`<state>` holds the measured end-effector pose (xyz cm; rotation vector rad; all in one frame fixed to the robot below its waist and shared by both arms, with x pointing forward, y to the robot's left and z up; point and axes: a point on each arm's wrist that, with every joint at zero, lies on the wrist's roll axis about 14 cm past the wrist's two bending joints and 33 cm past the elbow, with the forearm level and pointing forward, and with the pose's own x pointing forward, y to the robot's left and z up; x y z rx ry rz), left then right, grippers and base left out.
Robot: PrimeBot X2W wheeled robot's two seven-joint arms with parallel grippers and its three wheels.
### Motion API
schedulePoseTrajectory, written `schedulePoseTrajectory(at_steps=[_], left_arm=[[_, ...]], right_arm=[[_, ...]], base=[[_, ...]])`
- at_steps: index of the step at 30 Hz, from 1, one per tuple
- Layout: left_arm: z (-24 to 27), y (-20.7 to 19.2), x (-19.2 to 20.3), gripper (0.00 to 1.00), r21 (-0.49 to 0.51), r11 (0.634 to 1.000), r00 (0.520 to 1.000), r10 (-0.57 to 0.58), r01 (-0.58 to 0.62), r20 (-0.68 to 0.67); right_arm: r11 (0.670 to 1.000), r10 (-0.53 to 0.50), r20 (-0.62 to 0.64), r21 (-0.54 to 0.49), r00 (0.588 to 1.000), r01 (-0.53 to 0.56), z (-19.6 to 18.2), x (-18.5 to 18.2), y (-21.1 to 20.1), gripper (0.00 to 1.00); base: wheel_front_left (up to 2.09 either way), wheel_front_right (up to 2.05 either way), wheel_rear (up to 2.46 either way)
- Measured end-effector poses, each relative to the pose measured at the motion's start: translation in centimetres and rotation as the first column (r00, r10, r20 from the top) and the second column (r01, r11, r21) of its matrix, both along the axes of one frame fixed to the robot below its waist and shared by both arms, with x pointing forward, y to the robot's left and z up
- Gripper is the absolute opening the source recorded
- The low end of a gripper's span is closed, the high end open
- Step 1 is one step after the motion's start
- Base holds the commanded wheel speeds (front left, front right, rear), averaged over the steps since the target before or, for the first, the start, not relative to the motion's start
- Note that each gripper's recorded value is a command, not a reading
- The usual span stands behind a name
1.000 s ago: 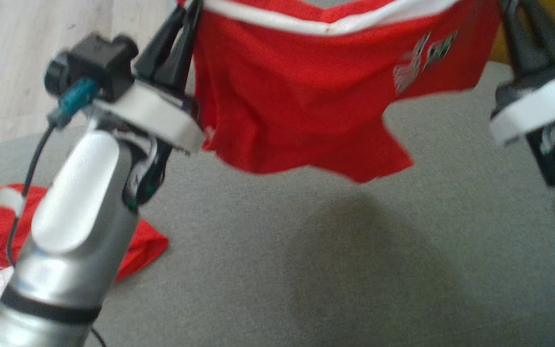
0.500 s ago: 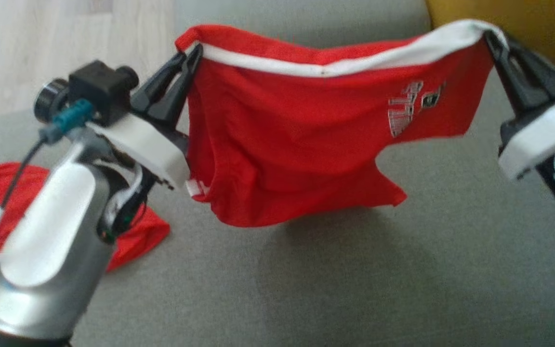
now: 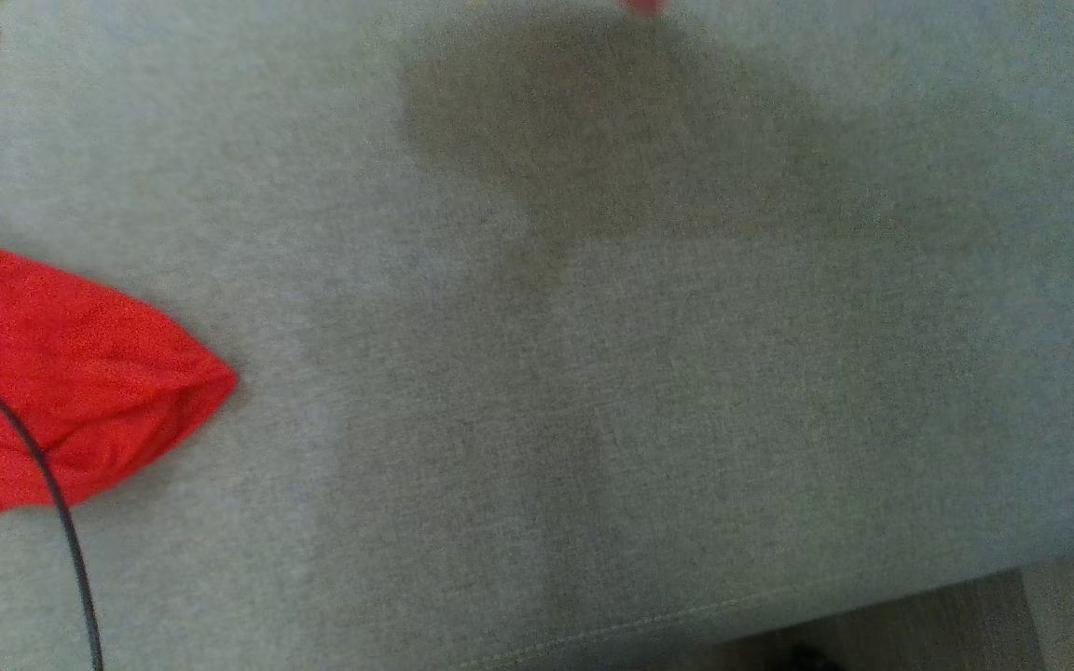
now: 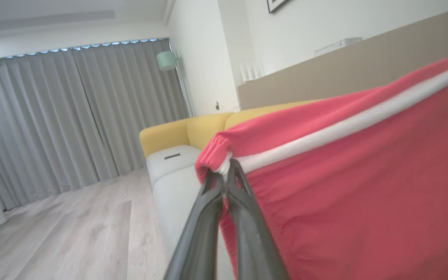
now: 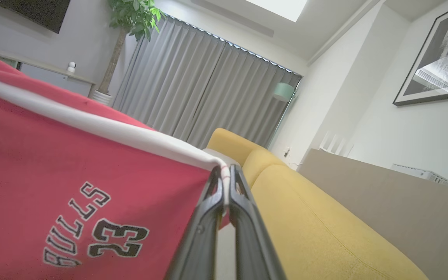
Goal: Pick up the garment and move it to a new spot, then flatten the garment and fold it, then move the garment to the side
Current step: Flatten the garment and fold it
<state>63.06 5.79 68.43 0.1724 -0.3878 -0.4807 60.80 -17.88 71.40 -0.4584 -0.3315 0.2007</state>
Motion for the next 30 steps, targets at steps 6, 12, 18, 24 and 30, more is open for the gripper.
schedulePoseTrajectory(at_steps=[6, 12, 18, 24, 30], left_arm=[[-0.6, -1.2, 3.8, 0.0, -0.087, 0.996, 1.0, -0.001, 0.003, 0.022], [-5.3, -2.2, 3.7, 0.0, -0.115, 0.993, 0.995, -0.022, 0.011, -0.099], [-13.6, -3.6, 0.5, 0.0, -0.114, 0.992, 0.961, -0.078, 0.049, -0.264], [-20.7, -3.7, -4.9, 0.0, -0.069, 0.995, 0.906, -0.096, 0.074, -0.412], [-23.3, -4.9, -11.0, 0.0, -0.007, 0.985, 0.871, -0.155, 0.172, -0.466]], right_arm=[[0.999, -0.032, 0.037, 0.025, 0.999, 0.031, -2.0, 3.7, -1.2, 0.0], [0.997, -0.045, -0.109, 0.061, 0.993, 0.052, -8.2, 4.5, -1.0, 0.0], [0.996, -0.051, -0.378, 0.047, 0.924, 0.074, -19.8, 2.3, -1.0, 0.0], [0.999, -0.038, -0.553, -0.001, 0.832, 0.045, -26.9, -2.3, -0.6, 0.0], [0.999, -0.037, -0.661, -0.034, 0.749, 0.02, -29.6, -6.5, -1.2, 0.0]], base=[[0.0, 0.0, 0.0], [0.0, 0.0, 0.0], [0.0, 0.0, 0.0], [0.0, 0.0, 0.0], [0.0, 0.0, 0.0]])
